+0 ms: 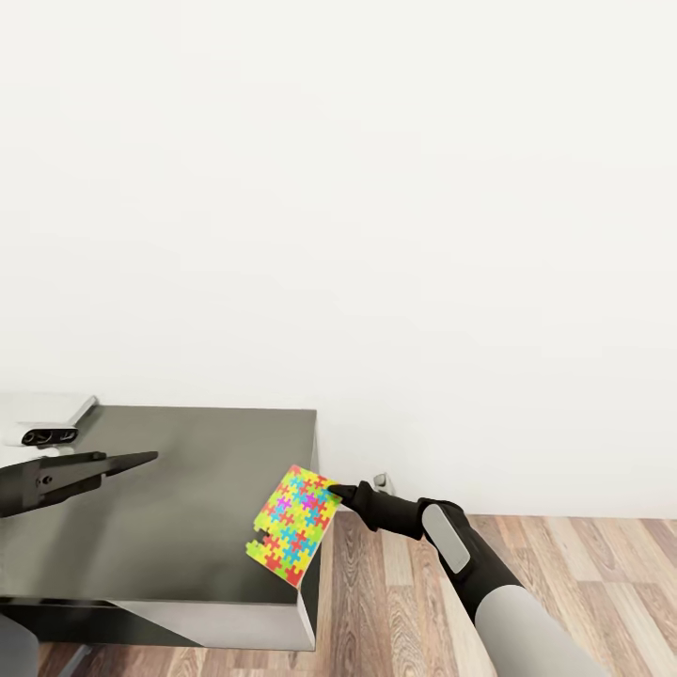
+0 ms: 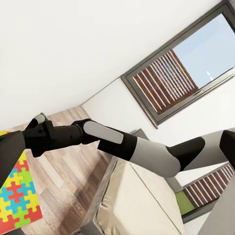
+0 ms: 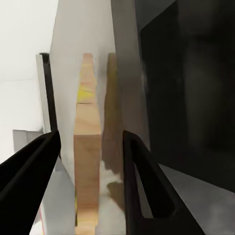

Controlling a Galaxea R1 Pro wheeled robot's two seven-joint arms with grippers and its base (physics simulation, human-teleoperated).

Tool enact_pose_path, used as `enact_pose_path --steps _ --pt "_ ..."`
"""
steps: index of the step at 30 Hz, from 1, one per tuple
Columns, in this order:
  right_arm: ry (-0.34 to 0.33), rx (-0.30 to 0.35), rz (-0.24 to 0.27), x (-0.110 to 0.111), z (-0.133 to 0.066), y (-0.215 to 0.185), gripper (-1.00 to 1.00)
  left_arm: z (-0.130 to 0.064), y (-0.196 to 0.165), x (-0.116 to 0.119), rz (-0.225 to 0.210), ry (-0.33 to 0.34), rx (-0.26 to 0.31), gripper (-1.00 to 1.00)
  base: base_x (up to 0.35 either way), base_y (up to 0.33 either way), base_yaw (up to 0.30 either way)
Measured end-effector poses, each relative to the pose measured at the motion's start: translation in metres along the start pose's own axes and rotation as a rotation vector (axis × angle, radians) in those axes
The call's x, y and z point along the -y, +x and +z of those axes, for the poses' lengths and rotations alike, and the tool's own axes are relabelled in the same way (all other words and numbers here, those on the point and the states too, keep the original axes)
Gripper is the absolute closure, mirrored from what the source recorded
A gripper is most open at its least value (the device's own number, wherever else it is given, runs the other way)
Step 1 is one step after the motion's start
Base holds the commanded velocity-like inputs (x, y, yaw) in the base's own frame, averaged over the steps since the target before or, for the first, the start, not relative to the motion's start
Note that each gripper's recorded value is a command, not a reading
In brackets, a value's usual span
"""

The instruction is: Put all the toys in the child's room - the three board games (two on the bed and one on the table), the two jigsaw puzzles on the table, and the tennis ball on the table - inside the toy box on the table in the child's room.

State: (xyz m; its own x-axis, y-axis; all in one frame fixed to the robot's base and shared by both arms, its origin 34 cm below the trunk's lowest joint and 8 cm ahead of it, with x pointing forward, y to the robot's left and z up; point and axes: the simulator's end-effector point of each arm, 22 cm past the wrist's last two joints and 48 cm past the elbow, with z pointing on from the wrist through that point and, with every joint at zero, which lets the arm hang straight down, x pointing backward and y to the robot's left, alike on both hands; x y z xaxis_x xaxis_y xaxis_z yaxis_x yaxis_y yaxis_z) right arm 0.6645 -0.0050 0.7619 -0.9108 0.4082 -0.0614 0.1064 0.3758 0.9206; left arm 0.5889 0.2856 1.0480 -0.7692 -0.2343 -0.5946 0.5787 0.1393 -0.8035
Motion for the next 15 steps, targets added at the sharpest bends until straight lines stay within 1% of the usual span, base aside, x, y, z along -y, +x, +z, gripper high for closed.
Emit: enact_pose_path --steps 9,15 --pt "-0.012 0.014 -0.010 -0.015 -0.006 -0.004 1.00 0.000 -0.007 0.010 -0.017 -0.001 -0.001 -1.00 0.000 0.000 0.000" --pt "-0.011 0.016 -0.012 -0.022 -0.010 -0.005 1.00 0.000 -0.011 0.017 -0.019 -0.001 -0.001 -1.00 0.000 0.000 0.000"
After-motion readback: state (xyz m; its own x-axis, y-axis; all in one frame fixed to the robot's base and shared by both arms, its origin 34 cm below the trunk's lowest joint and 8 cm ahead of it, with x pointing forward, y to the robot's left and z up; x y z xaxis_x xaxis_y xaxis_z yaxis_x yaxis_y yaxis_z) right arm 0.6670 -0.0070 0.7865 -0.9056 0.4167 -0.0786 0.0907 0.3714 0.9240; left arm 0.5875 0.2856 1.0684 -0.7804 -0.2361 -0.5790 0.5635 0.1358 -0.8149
